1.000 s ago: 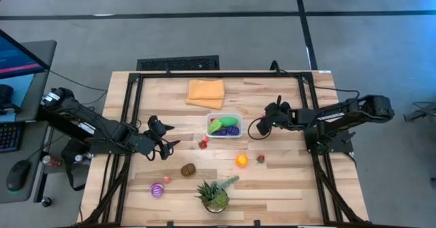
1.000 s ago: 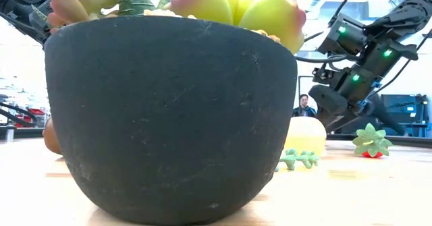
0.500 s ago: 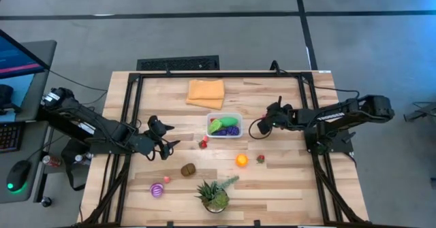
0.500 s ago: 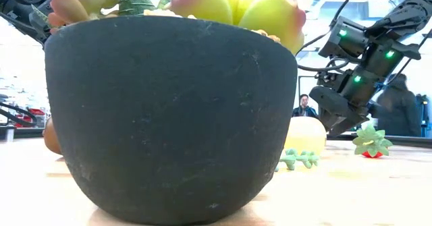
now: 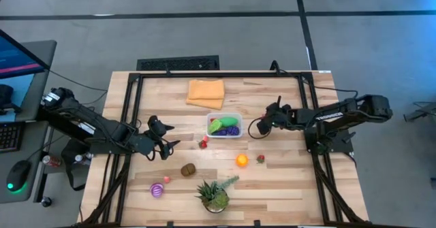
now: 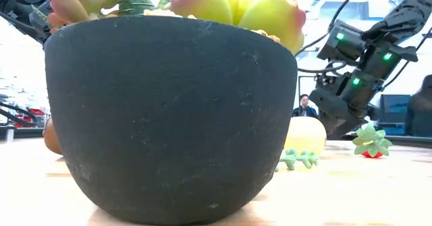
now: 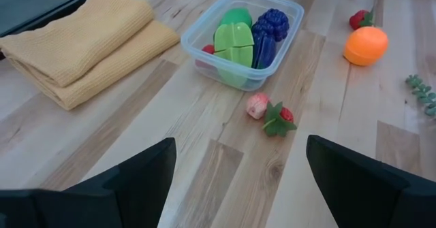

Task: Pick and placing Produce into tupperware
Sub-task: Put the top pink peach into the transparent container

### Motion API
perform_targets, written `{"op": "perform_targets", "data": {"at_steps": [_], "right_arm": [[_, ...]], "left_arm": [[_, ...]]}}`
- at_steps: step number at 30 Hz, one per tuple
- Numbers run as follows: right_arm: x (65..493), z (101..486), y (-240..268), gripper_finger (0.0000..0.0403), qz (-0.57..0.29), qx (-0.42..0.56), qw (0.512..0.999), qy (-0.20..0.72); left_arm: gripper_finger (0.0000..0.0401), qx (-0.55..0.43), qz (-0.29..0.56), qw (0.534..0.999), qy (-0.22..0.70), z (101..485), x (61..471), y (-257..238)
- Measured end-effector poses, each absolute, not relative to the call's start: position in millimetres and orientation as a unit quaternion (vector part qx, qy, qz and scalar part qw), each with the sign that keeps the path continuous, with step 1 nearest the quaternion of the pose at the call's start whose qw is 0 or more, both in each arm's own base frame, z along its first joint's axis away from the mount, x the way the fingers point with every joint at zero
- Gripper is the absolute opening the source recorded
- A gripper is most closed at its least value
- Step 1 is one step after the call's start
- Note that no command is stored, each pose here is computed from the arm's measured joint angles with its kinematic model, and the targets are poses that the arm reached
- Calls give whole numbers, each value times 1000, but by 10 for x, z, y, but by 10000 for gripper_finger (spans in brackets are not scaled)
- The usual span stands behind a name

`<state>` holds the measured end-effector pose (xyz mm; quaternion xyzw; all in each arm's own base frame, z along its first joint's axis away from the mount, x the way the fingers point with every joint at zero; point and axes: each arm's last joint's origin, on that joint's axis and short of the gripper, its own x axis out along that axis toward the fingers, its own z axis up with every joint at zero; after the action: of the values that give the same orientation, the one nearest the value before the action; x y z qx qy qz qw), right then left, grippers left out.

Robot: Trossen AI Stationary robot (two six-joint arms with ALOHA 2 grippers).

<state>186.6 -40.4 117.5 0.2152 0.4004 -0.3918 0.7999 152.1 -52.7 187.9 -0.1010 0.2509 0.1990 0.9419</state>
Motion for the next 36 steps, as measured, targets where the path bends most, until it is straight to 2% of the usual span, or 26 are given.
{"op": "perform_targets", "data": {"at_steps": [16, 31, 36], "right_arm": [[1964, 1047, -505, 258, -387, 200, 805, 403], [1978, 1050, -509, 138, -377, 189, 812, 403], [1980, 1051, -509, 120, -372, 183, 815, 406]], "left_arm": [[320, -96, 189, 945, 247, 1893, 1533, -536], [320, -92, 192, 946, 245, 1896, 1534, -533], [320, -92, 192, 946, 245, 1896, 1534, -533]]}}
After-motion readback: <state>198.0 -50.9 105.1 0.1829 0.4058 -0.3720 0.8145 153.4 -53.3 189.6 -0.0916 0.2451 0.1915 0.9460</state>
